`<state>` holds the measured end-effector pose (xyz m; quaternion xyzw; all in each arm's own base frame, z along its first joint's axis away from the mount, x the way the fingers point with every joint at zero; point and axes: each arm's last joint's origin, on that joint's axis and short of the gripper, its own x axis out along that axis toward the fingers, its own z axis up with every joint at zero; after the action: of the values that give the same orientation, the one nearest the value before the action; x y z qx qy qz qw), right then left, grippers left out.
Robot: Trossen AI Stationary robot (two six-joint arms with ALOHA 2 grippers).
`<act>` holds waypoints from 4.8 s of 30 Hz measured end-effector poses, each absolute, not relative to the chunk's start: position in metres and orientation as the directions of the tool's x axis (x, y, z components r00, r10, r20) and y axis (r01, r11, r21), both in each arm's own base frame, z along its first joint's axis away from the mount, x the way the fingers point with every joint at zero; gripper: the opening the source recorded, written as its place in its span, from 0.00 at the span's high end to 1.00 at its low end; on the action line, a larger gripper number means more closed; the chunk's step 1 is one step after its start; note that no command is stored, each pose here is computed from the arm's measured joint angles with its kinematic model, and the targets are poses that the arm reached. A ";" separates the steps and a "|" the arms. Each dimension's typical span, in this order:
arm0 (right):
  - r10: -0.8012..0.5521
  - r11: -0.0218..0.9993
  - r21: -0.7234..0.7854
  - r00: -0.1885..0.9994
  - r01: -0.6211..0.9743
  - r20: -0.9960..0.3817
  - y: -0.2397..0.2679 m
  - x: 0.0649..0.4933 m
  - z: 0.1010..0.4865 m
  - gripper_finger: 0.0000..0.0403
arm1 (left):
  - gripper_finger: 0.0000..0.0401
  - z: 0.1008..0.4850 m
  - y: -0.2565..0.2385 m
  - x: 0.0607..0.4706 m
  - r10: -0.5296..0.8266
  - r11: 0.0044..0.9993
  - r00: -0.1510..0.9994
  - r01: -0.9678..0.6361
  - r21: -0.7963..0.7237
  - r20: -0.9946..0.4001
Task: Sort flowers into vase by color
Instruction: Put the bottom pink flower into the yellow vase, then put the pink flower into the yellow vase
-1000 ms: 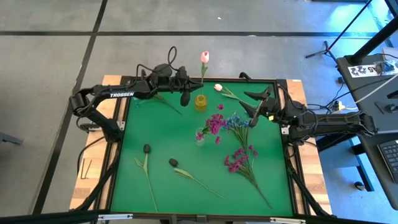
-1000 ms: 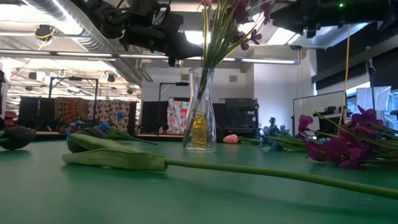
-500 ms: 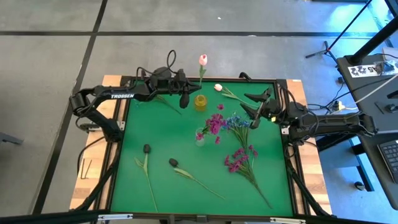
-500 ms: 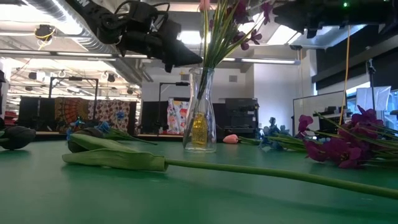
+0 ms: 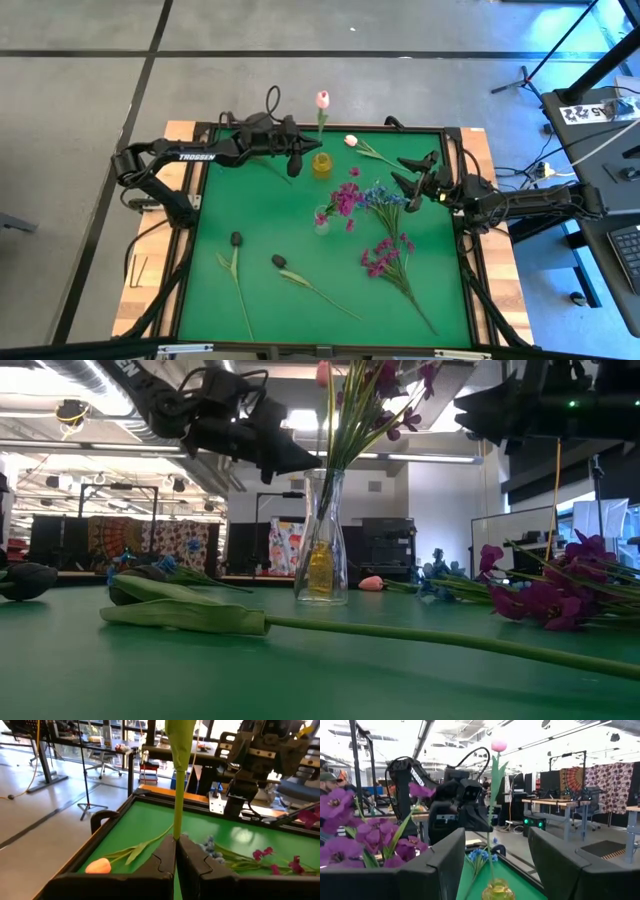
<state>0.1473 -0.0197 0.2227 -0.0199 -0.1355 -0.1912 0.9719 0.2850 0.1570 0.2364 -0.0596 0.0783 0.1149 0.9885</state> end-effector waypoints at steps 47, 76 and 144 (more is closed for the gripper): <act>-0.370 0.928 0.033 0.907 0.371 0.200 -0.020 0.149 0.216 0.46 | 0.76 0.194 0.168 0.284 0.304 0.918 0.907 -0.361 -0.165 -0.292; -0.582 0.803 -0.066 0.758 0.592 -0.294 -0.030 0.164 0.247 0.46 | 0.64 0.300 0.093 0.213 0.333 0.923 0.912 -0.367 -0.116 -0.240; -0.365 0.714 0.036 0.415 0.699 -0.834 -0.175 0.192 0.155 0.96 | 0.64 0.294 0.077 0.217 0.265 0.938 0.916 -0.317 -0.138 -0.302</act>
<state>0.1918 -0.1747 0.1551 0.1933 0.4324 -0.3248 0.8186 0.2171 0.0772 0.2936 -0.0925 0.1407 0.1494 0.9743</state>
